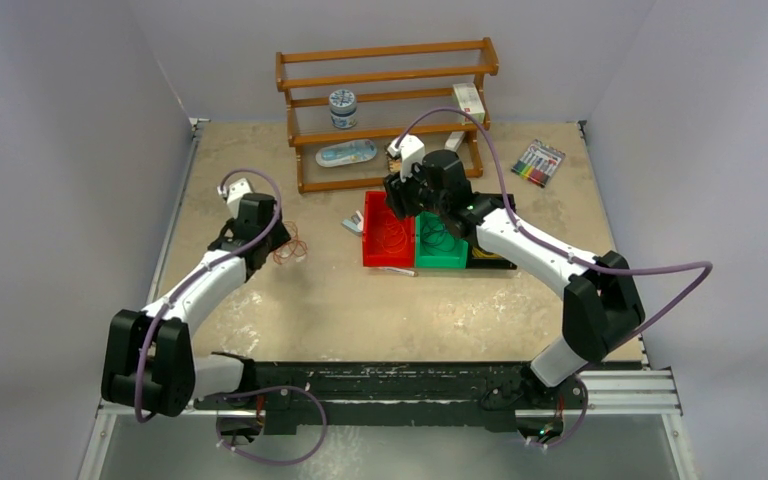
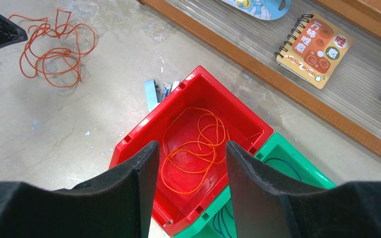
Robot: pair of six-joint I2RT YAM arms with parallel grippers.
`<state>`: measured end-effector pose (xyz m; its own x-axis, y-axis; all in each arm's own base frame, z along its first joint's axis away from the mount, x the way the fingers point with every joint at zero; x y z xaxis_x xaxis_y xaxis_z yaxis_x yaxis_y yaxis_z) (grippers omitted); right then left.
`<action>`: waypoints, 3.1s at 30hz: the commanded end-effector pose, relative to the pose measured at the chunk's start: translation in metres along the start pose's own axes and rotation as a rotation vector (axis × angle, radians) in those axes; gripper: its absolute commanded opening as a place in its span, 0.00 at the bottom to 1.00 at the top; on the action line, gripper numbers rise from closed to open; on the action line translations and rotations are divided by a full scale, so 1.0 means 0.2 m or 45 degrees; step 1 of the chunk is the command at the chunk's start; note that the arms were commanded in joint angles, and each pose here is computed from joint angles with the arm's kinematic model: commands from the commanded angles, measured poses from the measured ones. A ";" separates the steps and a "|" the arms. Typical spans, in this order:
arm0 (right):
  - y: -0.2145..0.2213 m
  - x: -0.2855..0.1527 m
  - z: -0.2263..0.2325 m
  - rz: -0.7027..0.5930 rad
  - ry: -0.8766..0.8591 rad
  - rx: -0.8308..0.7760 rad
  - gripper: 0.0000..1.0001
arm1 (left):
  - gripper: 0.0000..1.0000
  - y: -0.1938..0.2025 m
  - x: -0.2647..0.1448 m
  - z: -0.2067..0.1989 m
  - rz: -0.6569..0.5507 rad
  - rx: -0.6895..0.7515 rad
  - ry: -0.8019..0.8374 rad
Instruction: Untangle the cables
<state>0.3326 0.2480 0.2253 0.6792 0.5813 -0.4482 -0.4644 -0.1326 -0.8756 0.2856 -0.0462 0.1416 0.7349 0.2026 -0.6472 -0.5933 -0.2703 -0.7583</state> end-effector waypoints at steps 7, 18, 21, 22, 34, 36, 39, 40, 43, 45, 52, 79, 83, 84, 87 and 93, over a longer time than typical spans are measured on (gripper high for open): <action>-0.05 0.01 0.03 -0.054 -0.042 0.011 0.55 | 0.50 0.01 0.10 0.01 -0.003 0.018 -0.068; -0.06 0.00 0.03 -0.051 -0.055 0.007 0.54 | 0.23 0.04 0.18 0.00 -0.017 0.016 -0.075; -0.06 -0.01 0.04 -0.051 -0.061 0.009 0.54 | 0.16 0.05 0.20 0.00 -0.017 0.020 -0.090; -0.06 -0.01 0.04 -0.052 -0.064 0.011 0.54 | 0.15 0.05 0.20 0.00 -0.017 0.022 -0.094; -0.05 -0.02 0.04 -0.061 -0.064 0.013 0.54 | 0.27 0.12 0.25 0.02 0.023 0.050 -0.136; -0.06 -0.02 0.04 -0.063 -0.064 0.014 0.54 | 0.23 0.11 0.24 0.02 0.018 0.049 -0.130; -0.06 -0.03 0.04 -0.074 -0.063 0.015 0.54 | 0.12 0.08 0.22 0.02 -0.007 0.040 -0.116; -0.07 -0.03 0.04 -0.079 -0.063 0.014 0.54 | 0.08 0.06 0.20 0.02 -0.019 0.038 -0.111; -0.08 -0.04 0.04 -0.107 -0.065 0.023 0.54 | 0.00 -0.01 0.13 0.01 -0.074 0.023 -0.089; -0.08 -0.05 0.05 -0.134 -0.071 0.037 0.55 | 0.00 -0.07 0.06 0.01 -0.134 0.031 -0.093; -0.10 -0.10 0.11 -0.285 -0.198 0.192 0.56 | 0.00 -0.33 -0.23 -0.05 -0.325 0.038 0.045; -0.26 0.02 0.52 -0.376 -0.836 0.282 0.72 | 0.00 -0.61 -0.67 -0.35 -0.439 0.161 0.721; -0.28 0.06 0.57 -0.355 -0.852 0.288 0.71 | 0.00 -0.61 -0.67 -0.35 -0.431 0.160 0.721; -0.27 0.08 0.58 -0.343 -0.849 0.294 0.71 | 0.00 -0.60 -0.67 -0.36 -0.432 0.159 0.722; -0.26 0.14 0.60 -0.300 -0.803 0.330 0.69 | 0.00 -0.60 -0.66 -0.36 -0.429 0.157 0.721; -0.20 0.28 0.55 -0.209 -0.607 0.413 0.55 | 0.00 -0.60 -0.66 -0.35 -0.431 0.156 0.709</action>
<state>0.3137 0.3714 0.2491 0.3785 0.9218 -0.0841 -0.5695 0.1603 -0.8062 0.2810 -0.1046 0.3045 0.9104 -0.2549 -0.3259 -0.3702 -0.1504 -0.9167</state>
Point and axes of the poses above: each gripper's point midway between its finger pads, its own x axis out along the fingers, its own z axis along the line the jaws close on, y = z × x, the point moved 7 cm from there along -x, back along the fingers, and after that the axes turned 12 degrees about x, right-handed, at the moved point
